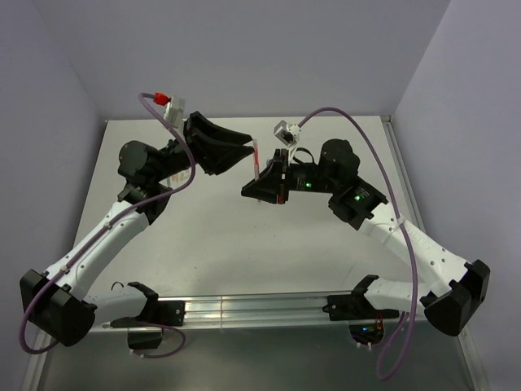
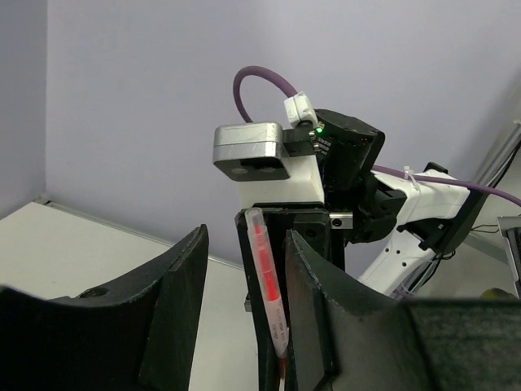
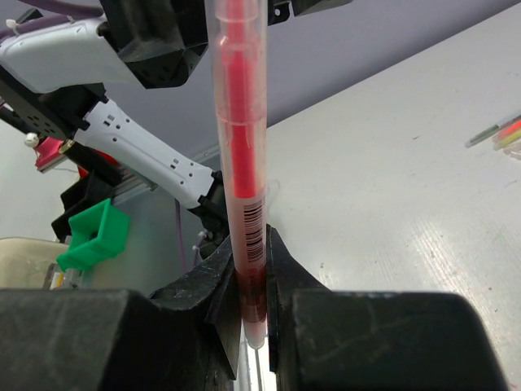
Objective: Insert the pens into the pen caps
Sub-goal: Place the pen at the center of the board.
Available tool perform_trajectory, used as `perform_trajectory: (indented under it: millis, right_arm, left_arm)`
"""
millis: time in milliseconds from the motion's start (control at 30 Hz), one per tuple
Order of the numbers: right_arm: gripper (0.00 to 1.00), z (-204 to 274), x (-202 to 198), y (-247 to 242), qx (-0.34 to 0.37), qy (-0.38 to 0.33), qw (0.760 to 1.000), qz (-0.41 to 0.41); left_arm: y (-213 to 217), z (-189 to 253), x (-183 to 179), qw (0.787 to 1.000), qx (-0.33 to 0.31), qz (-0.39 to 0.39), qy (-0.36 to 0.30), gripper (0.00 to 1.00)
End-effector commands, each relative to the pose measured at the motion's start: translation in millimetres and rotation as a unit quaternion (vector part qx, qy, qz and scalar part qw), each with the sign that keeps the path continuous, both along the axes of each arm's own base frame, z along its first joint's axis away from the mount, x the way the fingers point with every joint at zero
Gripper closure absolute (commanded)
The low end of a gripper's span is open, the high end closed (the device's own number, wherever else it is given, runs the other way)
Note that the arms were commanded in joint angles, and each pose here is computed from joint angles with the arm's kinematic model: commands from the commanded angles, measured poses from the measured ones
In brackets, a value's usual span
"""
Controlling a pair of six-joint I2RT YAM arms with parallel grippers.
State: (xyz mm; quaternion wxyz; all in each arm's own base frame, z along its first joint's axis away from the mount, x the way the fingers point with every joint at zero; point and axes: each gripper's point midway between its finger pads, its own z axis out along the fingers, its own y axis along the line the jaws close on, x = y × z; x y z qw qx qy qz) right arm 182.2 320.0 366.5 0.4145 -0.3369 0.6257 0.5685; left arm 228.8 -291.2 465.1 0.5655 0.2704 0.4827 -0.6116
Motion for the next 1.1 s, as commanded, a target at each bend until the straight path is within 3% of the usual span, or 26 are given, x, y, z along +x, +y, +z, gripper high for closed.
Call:
perform_trajectory:
  millis: [0, 233, 500, 667, 767, 1067]
  right_arm:
    - [1.0, 22.3, -1.4, 3.5, 0.015, -0.03, 0.999, 0.004]
    - [1.0, 20.5, 1.4, 6.4, 0.008, -0.027, 1.0, -0.001]
    - [1.0, 20.2, 3.8, 7.4, 0.006, -0.029, 1.0, -0.005]
    - [1.0, 20.2, 7.3, 8.5, 0.005, -0.031, 0.999, -0.01]
    - [1.0, 17.0, 8.0, 7.7, -0.002, -0.025, 1.0, -0.014]
    - [1.0, 23.0, 20.8, 2.9, -0.013, -0.032, 0.998, -0.055]
  left_arm:
    - [4.9, 29.0, -19.4, 0.998, -0.022, -0.028, -0.047, 0.53]
    - [-1.2, 20.6, -15.8, 0.998, -0.01, -0.044, -0.033, 0.54]
    - [-4.1, 6.3, -11.4, 0.999, 0.004, -0.045, -0.013, 0.63]
    - [-7.0, 2.6, -14.9, 0.998, 0.012, -0.063, -0.01, 0.94]
    - [-7.5, -1.5, -15.2, 0.998, 0.017, -0.068, -0.006, 1.0]
    - [-12.9, -23.8, -18.1, 0.996, 0.048, -0.079, 0.015, 1.0]
